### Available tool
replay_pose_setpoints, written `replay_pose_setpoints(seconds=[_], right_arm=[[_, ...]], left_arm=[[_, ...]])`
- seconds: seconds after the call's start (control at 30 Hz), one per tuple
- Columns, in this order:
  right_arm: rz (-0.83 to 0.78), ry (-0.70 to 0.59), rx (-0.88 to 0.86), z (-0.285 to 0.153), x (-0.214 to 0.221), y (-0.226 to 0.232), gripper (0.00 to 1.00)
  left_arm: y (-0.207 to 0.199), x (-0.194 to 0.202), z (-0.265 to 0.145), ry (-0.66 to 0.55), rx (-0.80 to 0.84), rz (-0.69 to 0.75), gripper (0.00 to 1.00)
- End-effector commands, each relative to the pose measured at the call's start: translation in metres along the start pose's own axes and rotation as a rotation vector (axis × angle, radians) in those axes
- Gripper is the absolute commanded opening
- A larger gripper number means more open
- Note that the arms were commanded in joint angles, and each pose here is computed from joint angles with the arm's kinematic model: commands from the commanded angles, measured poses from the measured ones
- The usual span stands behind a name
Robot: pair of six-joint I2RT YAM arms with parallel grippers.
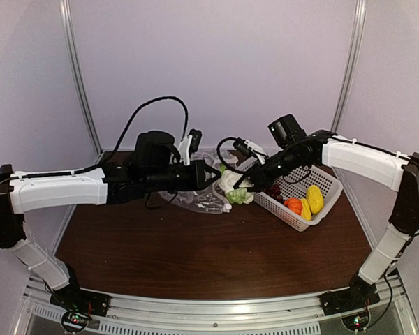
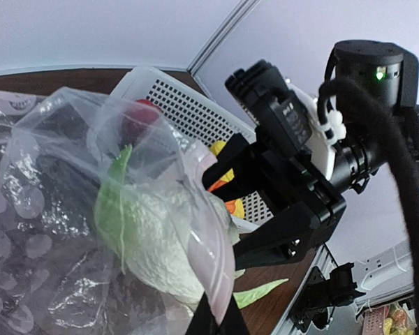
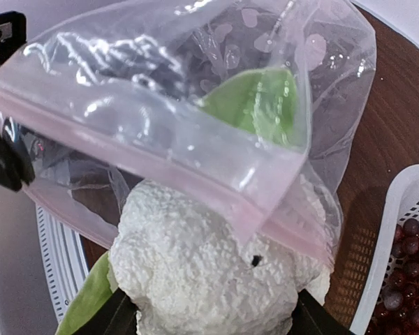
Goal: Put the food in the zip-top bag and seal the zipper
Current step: Place the fake vegetable in the zipper food storage bag.
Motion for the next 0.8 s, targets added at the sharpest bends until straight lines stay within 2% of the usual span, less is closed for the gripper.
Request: replay_pose_setpoints(seconds=[0.0, 0.27, 0.37, 0.53, 0.6, 0.77], right_arm=[[-0.027, 0.001, 0.156, -0.002, -0.026, -0.013, 0.51], [0.016, -0.023, 0.305, 0.002, -0.045, -0.013, 0.52], [0.042, 0.001, 0.308, 0.010, -0.039, -0.013, 0.59], [0.042, 0.008, 0.359, 0.013, -0.035, -0.019, 0.62], [0.027, -0.002, 0.341, 0.011, -0.041, -0.013, 0.68], [-0.048, 0.005, 0.206, -0.001, -0.046, 0.017, 0.94]], left_arm=[[-0.012, 0.003, 0.016, 0.013, 0.067, -0.004, 0.00], [-0.015, 0.016, 0.033, 0.051, 0.089, -0.024, 0.00], [-0.018, 0.016, 0.032, 0.045, 0.091, -0.028, 0.00], [-0.020, 0.003, 0.017, -0.036, 0.099, -0.050, 0.00], [-0.017, 0.002, 0.015, -0.053, 0.093, -0.056, 0.00], [-0.008, 0.005, 0.020, -0.056, 0.058, -0.049, 0.00]])
Point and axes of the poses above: each gripper's point midway between its finger pads, its own z axis out along the fingers, its own y axis along the line the jaws close on, x = y × z, the point moved 1 cm from there along -z, back along the fingers, and after that the axes turned 1 degree about -z, right-handed, at the moved point
